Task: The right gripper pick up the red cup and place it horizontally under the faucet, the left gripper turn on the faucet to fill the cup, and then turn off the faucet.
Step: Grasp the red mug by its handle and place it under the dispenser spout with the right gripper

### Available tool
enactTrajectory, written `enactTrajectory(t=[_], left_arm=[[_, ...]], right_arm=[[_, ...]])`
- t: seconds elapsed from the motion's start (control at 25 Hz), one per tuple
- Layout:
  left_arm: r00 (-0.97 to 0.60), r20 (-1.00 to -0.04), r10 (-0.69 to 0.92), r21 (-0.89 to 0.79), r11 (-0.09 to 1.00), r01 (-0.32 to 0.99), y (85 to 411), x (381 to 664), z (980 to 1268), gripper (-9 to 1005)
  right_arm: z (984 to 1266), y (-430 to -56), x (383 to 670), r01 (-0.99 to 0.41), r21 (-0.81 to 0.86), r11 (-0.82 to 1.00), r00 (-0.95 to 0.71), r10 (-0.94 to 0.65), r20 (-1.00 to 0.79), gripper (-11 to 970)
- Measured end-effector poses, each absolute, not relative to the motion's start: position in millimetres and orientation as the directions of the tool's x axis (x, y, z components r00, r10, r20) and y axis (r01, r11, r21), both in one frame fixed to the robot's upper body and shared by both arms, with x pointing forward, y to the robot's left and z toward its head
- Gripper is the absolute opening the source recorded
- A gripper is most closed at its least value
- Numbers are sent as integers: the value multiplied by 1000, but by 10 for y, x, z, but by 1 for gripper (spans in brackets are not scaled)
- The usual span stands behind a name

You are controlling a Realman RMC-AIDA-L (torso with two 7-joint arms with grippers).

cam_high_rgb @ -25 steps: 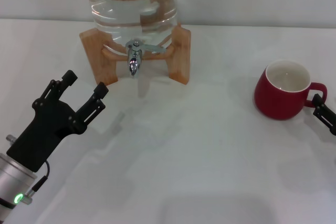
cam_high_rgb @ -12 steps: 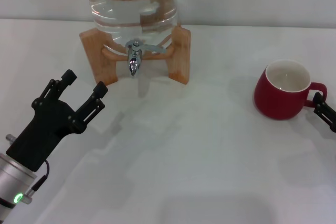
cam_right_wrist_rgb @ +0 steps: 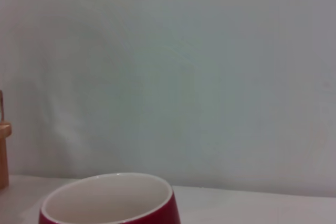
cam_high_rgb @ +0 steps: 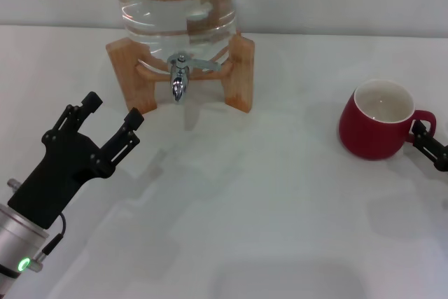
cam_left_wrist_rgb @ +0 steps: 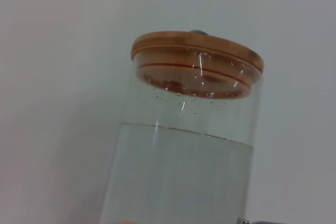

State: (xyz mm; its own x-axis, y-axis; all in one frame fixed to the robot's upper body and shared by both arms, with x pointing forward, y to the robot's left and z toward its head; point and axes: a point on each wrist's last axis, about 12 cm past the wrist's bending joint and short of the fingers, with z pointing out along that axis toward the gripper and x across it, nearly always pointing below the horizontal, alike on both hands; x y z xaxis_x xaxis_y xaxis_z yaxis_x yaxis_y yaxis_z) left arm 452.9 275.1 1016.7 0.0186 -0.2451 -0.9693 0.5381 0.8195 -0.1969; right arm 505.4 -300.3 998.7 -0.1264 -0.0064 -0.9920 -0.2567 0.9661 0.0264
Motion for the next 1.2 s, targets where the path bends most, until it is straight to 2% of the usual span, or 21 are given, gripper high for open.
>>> enactTrajectory(t=[0.92, 1.16, 1.2], left_arm=[[16, -968, -252, -204, 818, 537, 2743, 4511, 10160, 859], [18, -967, -253, -204, 820, 534, 2748, 4512, 10162, 860], [18, -967, -253, -204, 821, 533, 2751, 4511, 10162, 860]], right_arm=[[9996, -2907, 5216, -264, 27, 964, -164, -17, -986, 869], [9999, -2896, 5222, -271, 29, 962, -165, -17, -986, 839], [9999, -2896, 5222, -272, 30, 962, -165, -16, -986, 769]])
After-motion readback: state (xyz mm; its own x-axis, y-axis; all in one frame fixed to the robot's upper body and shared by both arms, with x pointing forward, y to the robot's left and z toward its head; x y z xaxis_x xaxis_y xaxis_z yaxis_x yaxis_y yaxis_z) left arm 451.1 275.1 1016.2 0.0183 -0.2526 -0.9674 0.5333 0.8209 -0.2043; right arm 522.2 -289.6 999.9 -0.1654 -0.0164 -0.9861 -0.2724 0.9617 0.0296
